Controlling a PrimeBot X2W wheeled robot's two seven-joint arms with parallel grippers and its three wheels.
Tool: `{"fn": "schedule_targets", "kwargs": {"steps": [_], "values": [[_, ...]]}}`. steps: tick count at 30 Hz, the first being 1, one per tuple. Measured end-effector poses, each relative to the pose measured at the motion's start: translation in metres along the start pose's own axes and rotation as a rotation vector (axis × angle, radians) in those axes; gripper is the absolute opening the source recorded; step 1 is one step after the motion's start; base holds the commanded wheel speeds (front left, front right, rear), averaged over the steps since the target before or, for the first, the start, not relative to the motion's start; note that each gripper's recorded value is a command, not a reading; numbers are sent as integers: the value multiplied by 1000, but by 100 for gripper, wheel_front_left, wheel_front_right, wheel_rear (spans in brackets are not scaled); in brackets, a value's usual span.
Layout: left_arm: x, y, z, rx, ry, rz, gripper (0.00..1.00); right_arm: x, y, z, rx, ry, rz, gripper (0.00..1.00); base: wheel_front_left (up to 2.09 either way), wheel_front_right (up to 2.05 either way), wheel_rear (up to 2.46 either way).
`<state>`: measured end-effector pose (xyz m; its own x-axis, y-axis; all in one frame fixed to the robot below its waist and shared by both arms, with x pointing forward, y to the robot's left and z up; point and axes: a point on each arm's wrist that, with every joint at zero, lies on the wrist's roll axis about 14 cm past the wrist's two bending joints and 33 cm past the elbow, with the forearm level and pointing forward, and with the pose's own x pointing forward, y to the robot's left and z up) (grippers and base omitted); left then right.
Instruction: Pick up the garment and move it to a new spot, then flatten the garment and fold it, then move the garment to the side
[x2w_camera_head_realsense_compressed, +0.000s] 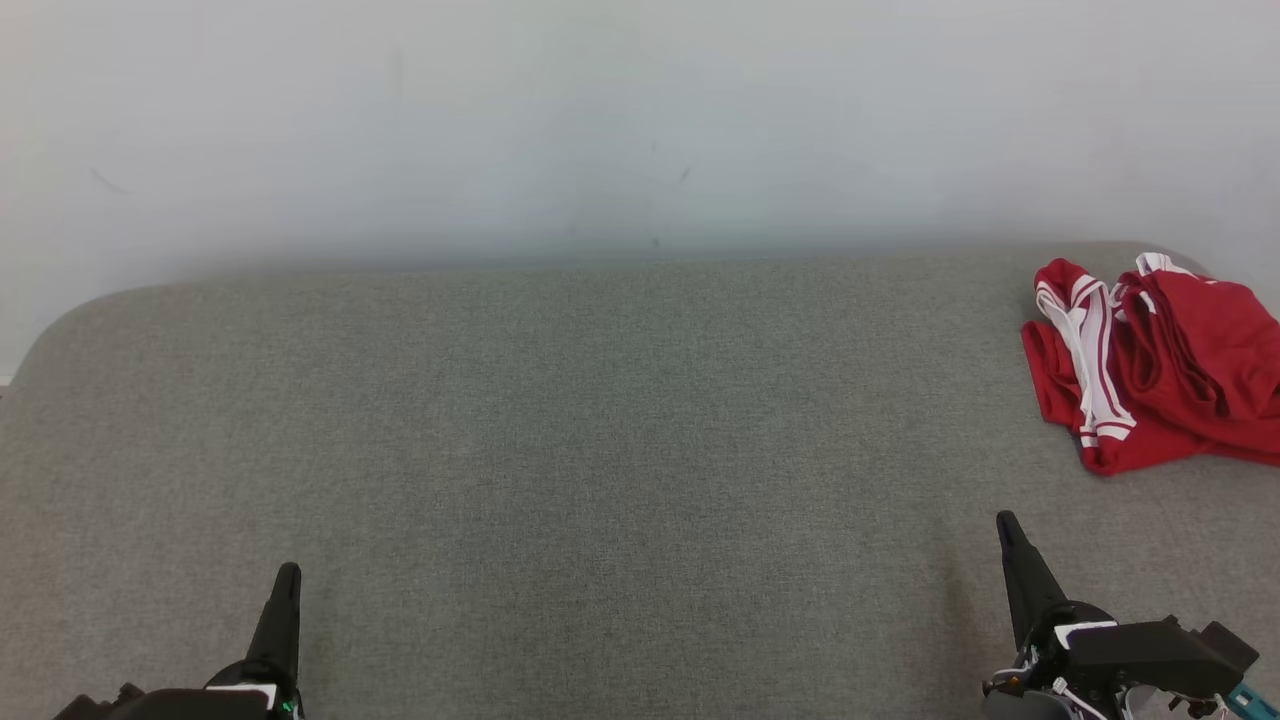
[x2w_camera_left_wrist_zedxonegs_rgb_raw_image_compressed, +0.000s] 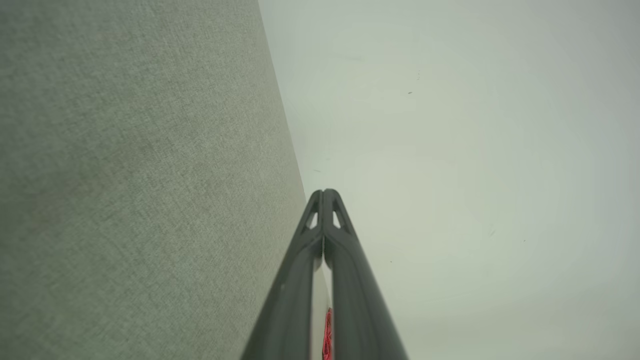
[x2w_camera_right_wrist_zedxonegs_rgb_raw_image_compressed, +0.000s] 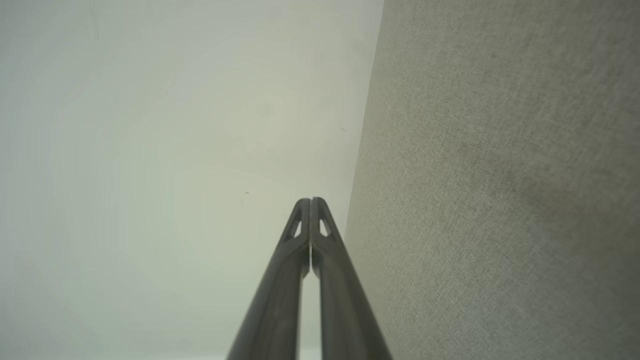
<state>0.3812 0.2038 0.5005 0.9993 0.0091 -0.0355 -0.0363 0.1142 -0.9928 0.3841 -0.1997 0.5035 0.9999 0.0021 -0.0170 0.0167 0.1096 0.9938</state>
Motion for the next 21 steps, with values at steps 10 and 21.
{"fn": "schedule_targets", "kwargs": {"steps": [10, 21], "values": [[4, -3, -2, -69, 5, -17, 0, 3, 2, 1, 66, -3, 9, 0, 0, 0, 0], [6, -5, -4, -116, 9, -27, 0, 4, 2, 1, 111, -3, 12, 0, 0, 0, 0]]}}
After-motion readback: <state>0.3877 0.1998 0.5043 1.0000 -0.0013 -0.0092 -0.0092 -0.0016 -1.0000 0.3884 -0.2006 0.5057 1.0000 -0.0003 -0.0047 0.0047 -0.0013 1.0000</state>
